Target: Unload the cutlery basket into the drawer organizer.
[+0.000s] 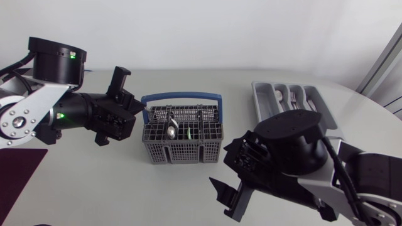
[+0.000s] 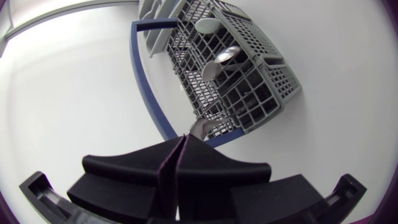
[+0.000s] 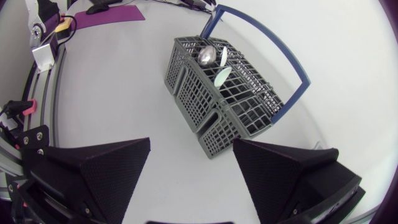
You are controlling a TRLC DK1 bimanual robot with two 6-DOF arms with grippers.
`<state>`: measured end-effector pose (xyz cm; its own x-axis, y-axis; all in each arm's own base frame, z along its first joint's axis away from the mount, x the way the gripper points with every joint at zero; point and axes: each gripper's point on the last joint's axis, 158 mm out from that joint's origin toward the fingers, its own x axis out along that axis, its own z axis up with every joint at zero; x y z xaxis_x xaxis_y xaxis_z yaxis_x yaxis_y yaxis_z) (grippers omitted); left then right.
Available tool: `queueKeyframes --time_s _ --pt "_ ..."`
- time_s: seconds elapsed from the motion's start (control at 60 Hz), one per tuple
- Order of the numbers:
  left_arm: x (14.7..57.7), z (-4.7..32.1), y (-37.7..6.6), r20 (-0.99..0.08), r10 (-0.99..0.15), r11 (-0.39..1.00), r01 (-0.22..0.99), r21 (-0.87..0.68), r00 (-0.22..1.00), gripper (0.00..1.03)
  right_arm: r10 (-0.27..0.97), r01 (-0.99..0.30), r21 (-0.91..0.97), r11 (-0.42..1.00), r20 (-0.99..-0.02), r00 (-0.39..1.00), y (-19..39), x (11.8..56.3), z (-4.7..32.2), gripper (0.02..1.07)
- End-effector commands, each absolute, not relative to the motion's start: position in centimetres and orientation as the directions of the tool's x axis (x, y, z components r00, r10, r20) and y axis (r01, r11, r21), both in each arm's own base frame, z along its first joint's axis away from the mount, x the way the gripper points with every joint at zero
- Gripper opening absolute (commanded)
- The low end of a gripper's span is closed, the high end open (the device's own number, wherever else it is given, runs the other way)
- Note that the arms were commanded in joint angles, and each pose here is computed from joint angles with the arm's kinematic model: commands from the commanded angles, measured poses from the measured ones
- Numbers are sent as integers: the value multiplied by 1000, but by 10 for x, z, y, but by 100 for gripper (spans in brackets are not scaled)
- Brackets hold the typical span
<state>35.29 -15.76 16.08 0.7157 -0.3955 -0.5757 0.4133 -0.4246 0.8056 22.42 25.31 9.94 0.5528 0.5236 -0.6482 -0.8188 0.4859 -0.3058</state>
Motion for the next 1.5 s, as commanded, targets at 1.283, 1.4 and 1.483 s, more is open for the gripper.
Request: queueKeyframes --time_s 1.283,1.4,1.483 --pt "280 238 -268 -577 -586 394 822 411 569 18 529 -628 -460 627 -340 778 213 232 182 97" --pt "277 229 -287 -608 -603 427 853 300 516 18 534 -619 -472 628 -318 783 216 235 185 93" --pt "279 223 -296 -633 -602 451 861 234 487 18 530 -613 -483 625 -315 788 218 238 184 93"
